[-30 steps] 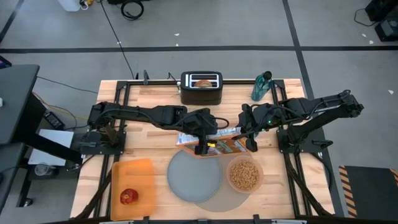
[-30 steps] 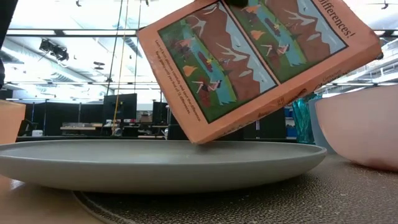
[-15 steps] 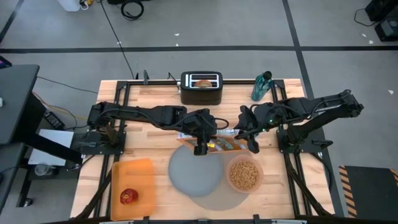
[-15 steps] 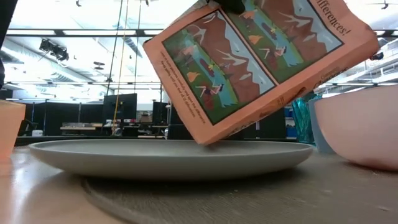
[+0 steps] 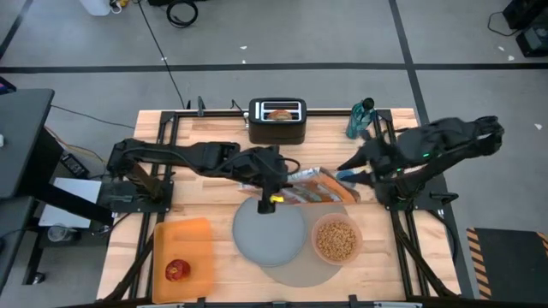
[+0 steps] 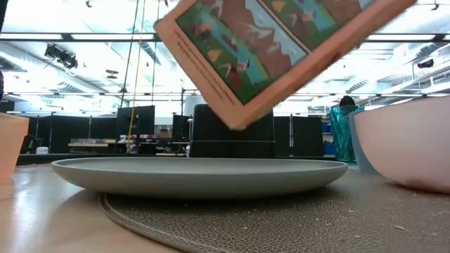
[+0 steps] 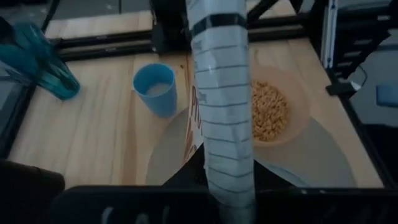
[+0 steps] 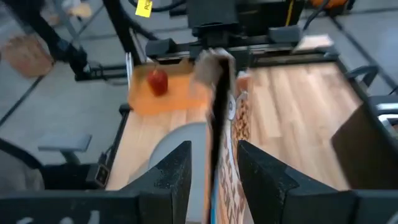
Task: Arrange a breakfast setting
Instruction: Pour cereal into the orange bowl
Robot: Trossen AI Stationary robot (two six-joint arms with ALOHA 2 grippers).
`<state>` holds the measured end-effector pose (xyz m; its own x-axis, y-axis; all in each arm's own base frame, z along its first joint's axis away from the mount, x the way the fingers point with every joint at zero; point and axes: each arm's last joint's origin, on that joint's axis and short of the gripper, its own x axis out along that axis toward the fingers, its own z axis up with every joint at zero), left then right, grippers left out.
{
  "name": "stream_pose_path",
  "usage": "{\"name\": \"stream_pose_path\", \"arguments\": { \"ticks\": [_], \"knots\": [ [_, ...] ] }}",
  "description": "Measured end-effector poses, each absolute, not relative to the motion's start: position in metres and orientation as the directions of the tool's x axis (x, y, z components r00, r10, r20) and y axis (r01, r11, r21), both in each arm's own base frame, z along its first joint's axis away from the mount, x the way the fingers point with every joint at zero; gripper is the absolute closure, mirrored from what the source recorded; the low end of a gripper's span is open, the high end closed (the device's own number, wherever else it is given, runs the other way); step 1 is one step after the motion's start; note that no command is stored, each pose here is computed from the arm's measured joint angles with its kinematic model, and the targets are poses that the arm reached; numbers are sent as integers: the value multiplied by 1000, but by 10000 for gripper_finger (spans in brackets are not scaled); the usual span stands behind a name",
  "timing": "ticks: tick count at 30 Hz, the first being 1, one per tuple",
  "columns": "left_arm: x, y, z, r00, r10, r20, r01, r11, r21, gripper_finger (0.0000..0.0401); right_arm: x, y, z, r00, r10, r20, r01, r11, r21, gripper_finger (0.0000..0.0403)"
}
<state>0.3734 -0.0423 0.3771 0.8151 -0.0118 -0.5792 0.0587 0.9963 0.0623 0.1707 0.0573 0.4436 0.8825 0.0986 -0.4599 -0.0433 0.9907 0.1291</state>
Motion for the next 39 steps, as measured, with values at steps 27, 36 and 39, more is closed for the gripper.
{"name": "stream_pose_path", "arguments": {
  "ticks": [27,36,39],
  "knots": [
    [216,-21,348,834,524,-173,-496,849,182,388,134,90,393,882,-32,-470,79,994,81,268],
    [161,-17,317,732,674,-101,-665,739,113,387,136,93,380,871,-51,-489,92,994,61,268],
    [151,-16,301,699,709,-92,-701,705,109,387,137,93,376,867,-63,-494,107,992,62,268]
  ]
}}
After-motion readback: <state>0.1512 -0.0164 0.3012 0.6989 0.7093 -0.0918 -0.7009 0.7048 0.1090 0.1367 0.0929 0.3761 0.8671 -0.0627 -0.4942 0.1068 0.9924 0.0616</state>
